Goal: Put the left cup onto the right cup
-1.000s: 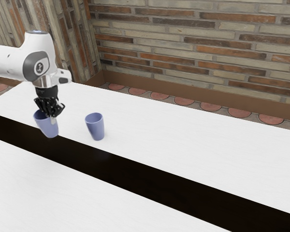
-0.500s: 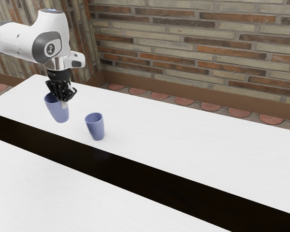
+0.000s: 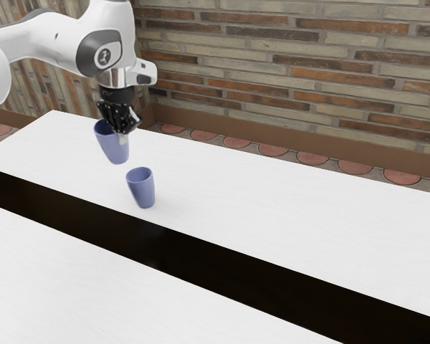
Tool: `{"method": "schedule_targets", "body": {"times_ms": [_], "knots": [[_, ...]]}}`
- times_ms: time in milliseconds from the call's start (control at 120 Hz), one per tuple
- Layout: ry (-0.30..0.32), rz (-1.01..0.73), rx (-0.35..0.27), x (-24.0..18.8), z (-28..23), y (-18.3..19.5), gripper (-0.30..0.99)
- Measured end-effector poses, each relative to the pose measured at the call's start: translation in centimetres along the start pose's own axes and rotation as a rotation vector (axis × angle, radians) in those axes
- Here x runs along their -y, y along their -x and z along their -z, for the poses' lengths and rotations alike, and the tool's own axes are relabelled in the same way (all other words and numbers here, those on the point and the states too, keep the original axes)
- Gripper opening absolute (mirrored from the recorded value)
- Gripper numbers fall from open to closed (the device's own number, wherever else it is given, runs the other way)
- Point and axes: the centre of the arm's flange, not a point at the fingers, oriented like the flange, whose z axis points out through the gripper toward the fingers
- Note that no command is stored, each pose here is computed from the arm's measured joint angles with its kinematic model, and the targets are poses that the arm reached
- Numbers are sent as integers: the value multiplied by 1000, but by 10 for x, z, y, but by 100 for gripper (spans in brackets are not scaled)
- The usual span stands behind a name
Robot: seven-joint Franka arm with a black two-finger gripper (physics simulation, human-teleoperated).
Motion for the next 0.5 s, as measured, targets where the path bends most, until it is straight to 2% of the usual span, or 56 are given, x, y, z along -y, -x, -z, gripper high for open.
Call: {"method": "schedule_targets", "body": {"times_ms": [500], "knots": [[-9, -21, 19, -9, -21, -41, -9]]}}
